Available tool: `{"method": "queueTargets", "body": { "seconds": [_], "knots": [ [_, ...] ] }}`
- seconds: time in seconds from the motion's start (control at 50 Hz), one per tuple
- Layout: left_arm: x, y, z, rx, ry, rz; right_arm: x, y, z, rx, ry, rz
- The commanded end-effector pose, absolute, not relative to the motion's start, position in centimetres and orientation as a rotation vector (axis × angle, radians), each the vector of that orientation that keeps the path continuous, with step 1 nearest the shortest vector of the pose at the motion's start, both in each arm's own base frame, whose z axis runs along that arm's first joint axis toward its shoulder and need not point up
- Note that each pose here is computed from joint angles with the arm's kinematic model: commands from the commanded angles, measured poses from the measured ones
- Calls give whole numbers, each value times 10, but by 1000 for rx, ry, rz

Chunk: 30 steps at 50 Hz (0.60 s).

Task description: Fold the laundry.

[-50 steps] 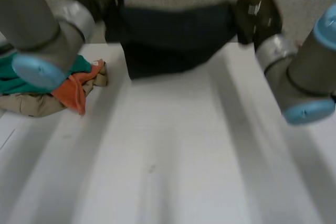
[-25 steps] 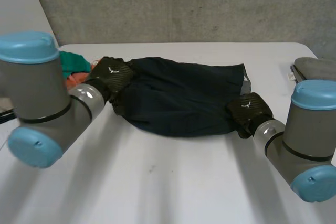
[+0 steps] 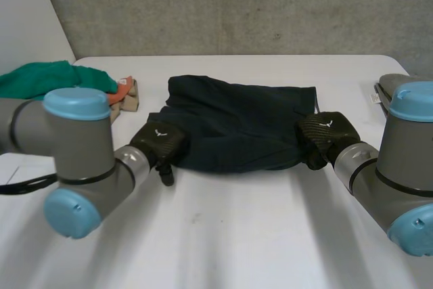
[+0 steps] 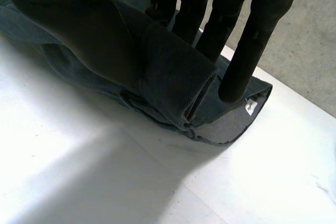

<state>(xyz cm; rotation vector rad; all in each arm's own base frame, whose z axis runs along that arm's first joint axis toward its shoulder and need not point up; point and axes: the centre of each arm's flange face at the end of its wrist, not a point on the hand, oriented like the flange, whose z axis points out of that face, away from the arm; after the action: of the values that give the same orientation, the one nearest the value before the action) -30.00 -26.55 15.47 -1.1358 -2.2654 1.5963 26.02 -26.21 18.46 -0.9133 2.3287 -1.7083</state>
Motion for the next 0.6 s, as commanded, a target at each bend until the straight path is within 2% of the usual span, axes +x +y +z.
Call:
{"method": "queueTargets", "body": {
  "seconds": [0.02,0.38,0.5,0.6],
  "knots": [
    [-320,-286,144,-1143,-2289,1620,258,-264,186,-908,2330,-1721],
    [-347,-300,130,-1314,-2294,1736,252,-270,191,-883,2337,-1749],
    [-336,-289,165,-1295,-2323,1792,250,-271,191,-946,2347,-1752],
    [-307,-249,200,-1379,-2397,1732,246,-261,192,-1237,2368,-1690]
  ]
}}
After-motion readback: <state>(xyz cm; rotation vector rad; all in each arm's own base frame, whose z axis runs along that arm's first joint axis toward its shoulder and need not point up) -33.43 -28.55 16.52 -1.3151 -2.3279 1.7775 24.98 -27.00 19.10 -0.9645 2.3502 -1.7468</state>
